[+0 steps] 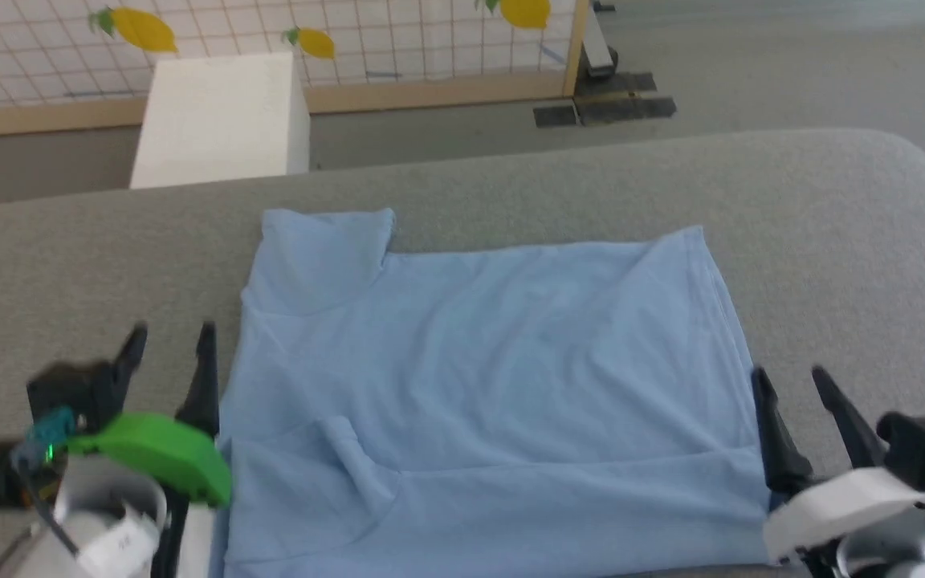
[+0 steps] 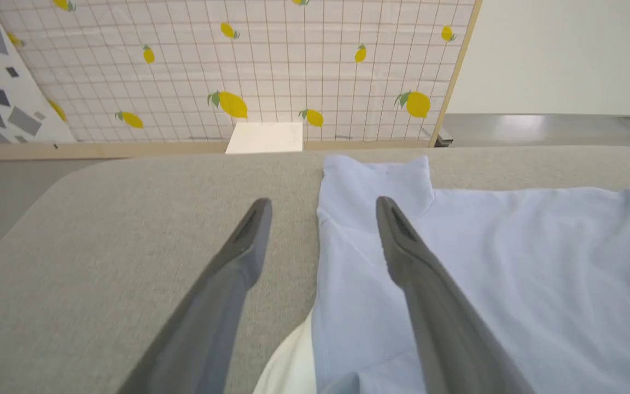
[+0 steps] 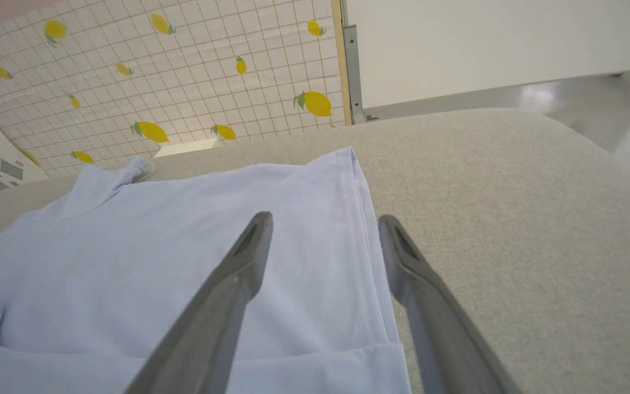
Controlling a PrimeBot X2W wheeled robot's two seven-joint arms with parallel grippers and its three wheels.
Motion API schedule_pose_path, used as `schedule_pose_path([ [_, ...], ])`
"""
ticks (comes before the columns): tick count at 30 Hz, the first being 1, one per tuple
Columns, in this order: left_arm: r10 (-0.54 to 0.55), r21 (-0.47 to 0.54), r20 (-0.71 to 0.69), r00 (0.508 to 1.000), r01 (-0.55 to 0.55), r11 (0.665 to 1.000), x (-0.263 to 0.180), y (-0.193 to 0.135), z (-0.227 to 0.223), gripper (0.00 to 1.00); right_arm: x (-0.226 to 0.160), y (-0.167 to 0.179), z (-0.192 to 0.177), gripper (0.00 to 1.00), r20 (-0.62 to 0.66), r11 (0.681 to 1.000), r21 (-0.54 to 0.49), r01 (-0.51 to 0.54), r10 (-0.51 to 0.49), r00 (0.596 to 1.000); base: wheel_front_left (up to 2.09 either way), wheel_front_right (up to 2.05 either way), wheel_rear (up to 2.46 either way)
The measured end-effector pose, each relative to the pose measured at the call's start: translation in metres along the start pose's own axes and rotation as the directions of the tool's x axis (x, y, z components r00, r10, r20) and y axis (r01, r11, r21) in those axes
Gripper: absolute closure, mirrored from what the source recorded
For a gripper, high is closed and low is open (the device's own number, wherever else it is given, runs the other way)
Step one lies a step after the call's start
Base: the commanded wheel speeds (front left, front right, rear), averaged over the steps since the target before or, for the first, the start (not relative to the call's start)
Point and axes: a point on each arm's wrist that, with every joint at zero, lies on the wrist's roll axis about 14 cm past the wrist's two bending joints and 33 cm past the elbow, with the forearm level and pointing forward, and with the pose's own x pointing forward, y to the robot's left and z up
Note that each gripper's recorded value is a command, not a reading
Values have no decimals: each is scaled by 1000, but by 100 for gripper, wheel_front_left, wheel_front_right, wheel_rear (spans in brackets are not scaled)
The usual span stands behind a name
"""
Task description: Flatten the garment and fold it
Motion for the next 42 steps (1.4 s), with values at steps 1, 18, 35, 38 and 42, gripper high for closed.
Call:
schedule_pose_path([
  [1,-20,7,17,1000,20,1000,9,-3,4,0,4,4,5,0,26,1000,-11,-10,10,1000,0,0,0],
  [18,-166,20,-311,936,181,983,196,-16,-20,0,61,11,1,0,89,999,-20,-37,38,995,0,0,0],
  [35,-32,19,-825,564,84,996,199,-16,-129,93,56,-24,-30,0,8,997,-21,69,-68,998,0,0,0],
  [38,-46,15,-811,583,100,995,198,-18,-129,100,61,-20,-27,0,14,998,-24,56,-55,998,0,0,0],
  [42,-51,16,-798,600,107,994,197,-18,-128,100,79,-15,-9,0,63,998,-57,27,-24,998,0,0,0],
])
